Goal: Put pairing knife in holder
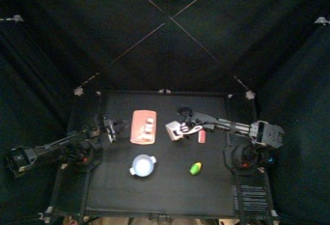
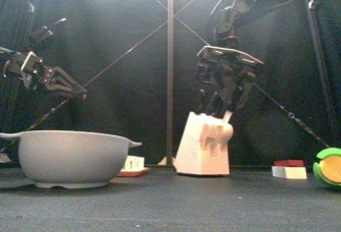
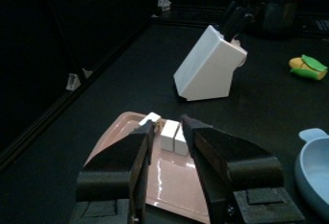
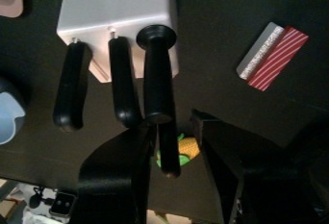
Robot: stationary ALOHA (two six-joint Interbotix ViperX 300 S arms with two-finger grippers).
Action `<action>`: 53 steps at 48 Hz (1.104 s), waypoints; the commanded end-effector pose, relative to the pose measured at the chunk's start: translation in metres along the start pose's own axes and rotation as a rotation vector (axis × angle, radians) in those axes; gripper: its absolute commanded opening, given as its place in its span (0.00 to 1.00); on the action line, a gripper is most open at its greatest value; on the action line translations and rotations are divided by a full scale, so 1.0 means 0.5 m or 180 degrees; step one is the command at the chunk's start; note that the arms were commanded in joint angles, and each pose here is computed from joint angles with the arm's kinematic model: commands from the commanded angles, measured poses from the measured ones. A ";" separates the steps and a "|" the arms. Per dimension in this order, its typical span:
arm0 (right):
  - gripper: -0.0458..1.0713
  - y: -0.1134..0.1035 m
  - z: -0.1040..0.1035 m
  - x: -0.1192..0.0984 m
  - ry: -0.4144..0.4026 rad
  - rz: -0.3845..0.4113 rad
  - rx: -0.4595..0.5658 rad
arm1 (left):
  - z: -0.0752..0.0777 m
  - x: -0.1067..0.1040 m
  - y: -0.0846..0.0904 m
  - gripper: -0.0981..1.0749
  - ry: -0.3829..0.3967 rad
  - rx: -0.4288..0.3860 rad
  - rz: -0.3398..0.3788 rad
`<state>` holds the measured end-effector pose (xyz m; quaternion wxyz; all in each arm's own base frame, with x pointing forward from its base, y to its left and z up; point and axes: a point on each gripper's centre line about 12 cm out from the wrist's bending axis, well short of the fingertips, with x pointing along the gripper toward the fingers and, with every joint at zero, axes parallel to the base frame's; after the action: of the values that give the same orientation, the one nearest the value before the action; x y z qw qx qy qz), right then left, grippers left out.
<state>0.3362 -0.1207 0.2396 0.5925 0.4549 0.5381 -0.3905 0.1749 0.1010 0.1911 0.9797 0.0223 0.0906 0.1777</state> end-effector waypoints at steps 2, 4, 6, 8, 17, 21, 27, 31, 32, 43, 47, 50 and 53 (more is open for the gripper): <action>0.68 0.006 0.008 -0.022 -0.0082 0.0098 0.0010 | 0.008 0.002 0.005 0.70 -0.0035 0.0007 0.0026; 0.68 0.008 0.008 -0.023 -0.0088 0.0099 0.0004 | 0.008 0.002 0.005 0.70 -0.0034 0.0011 0.0024; 0.66 0.009 0.007 -0.023 -0.0084 0.0102 0.0000 | 0.008 0.002 0.005 0.70 -0.0035 0.0007 0.0026; 0.64 0.009 0.007 -0.024 -0.0084 0.0102 0.0000 | 0.008 0.002 0.005 0.70 -0.0035 0.0007 0.0026; 0.56 0.012 0.011 -0.028 -0.0106 0.0122 0.0002 | 0.007 0.002 0.005 0.70 -0.0032 0.0001 0.0028; 0.55 0.013 0.012 -0.032 -0.0122 0.0135 -0.0001 | 0.007 0.002 0.005 0.70 -0.0032 0.0001 0.0028; 0.56 0.013 0.013 -0.032 -0.0146 0.0121 -0.0015 | 0.007 0.002 0.005 0.70 -0.0032 0.0001 0.0028; 0.60 0.011 0.013 -0.030 -0.0154 0.0102 -0.0025 | 0.006 0.002 0.005 0.70 -0.0029 -0.0004 0.0030; 0.61 0.011 0.014 -0.030 -0.0165 0.0100 -0.0028 | 0.006 0.002 0.005 0.70 -0.0029 -0.0004 0.0030; 0.81 0.006 0.018 -0.031 -0.0238 0.0029 -0.0052 | 0.006 0.002 0.005 0.70 -0.0029 -0.0004 0.0030; 0.83 0.007 0.013 -0.031 -0.0225 -0.0006 -0.0084 | 0.005 0.001 0.005 0.70 -0.0024 -0.0006 0.0029; 0.83 0.008 0.006 -0.034 -0.0232 -0.0006 -0.0112 | 0.005 0.001 0.005 0.70 -0.0024 -0.0006 0.0029; 0.83 0.012 -0.001 -0.040 -0.0245 0.0019 -0.0152 | 0.003 0.001 0.004 0.70 -0.0020 -0.0008 0.0028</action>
<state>0.3385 -0.1241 0.2425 0.6045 0.4284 0.5373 -0.4030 0.1739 0.1010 0.1896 0.9792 0.0212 0.0924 0.1794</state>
